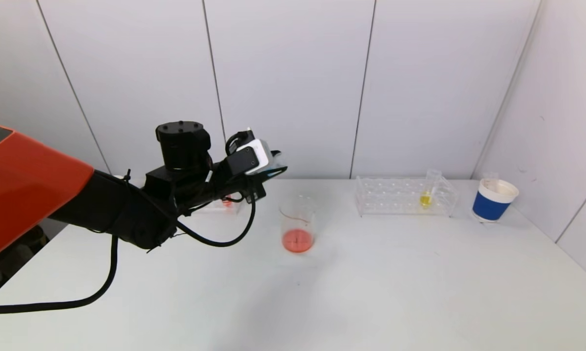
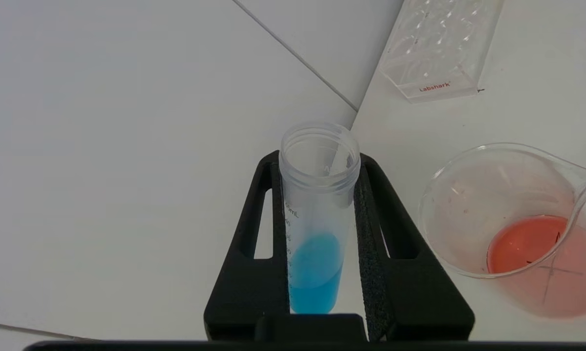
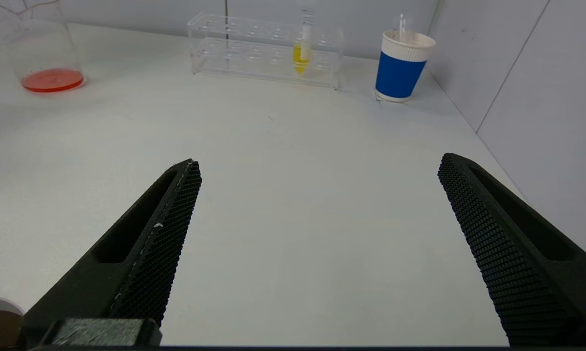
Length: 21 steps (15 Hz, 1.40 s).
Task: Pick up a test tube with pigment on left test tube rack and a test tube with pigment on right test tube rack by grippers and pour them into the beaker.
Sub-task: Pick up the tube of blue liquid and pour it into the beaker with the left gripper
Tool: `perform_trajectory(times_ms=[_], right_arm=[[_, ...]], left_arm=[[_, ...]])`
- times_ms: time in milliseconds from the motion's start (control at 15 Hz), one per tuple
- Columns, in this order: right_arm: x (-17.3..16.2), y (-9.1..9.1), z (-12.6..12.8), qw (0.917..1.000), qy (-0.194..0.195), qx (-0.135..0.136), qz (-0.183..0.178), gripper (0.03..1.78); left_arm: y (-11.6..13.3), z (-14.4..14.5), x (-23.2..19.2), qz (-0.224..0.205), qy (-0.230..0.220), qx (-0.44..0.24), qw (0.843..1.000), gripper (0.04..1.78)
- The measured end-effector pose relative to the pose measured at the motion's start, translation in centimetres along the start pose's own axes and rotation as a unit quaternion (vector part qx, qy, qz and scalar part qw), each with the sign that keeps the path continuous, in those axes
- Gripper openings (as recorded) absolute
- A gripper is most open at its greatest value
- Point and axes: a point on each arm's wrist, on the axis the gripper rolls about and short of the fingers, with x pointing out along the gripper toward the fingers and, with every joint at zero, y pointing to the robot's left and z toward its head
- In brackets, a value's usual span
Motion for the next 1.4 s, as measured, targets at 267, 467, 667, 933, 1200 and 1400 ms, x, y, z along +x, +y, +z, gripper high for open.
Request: perform_trajectory(times_ms=[267, 467, 667, 933, 1200, 1400], right_arm=[[0.0, 0.0, 0.0, 1.0000, 0.000, 0.000, 0.000, 1.77], [0.0, 0.0, 0.0, 1.0000, 0.000, 0.000, 0.000, 1.77], [0.0, 0.0, 0.0, 1.0000, 0.000, 0.000, 0.000, 1.77], [0.0, 0.0, 0.0, 1.0000, 0.000, 0.000, 0.000, 1.77], [0.0, 0.0, 0.0, 1.0000, 0.000, 0.000, 0.000, 1.77], [0.0, 0.0, 0.0, 1.0000, 0.000, 0.000, 0.000, 1.77]], left_arm=[[-0.5, -0.6, 0.2, -0.010, 0.004, 0.030, 0.999, 0.42], [-1.2, -0.8, 0.4, -0.019, 0.007, 0.043, 0.999, 0.42], [-1.6, -1.2, 0.6, -0.026, 0.010, 0.064, 0.998, 0.42], [-2.3, -1.6, 0.9, -0.036, 0.012, 0.084, 0.996, 0.42], [-2.4, -1.7, 0.9, -0.038, 0.012, 0.089, 0.995, 0.42], [-2.5, -1.6, 1.0, -0.038, 0.010, 0.103, 0.994, 0.42]])
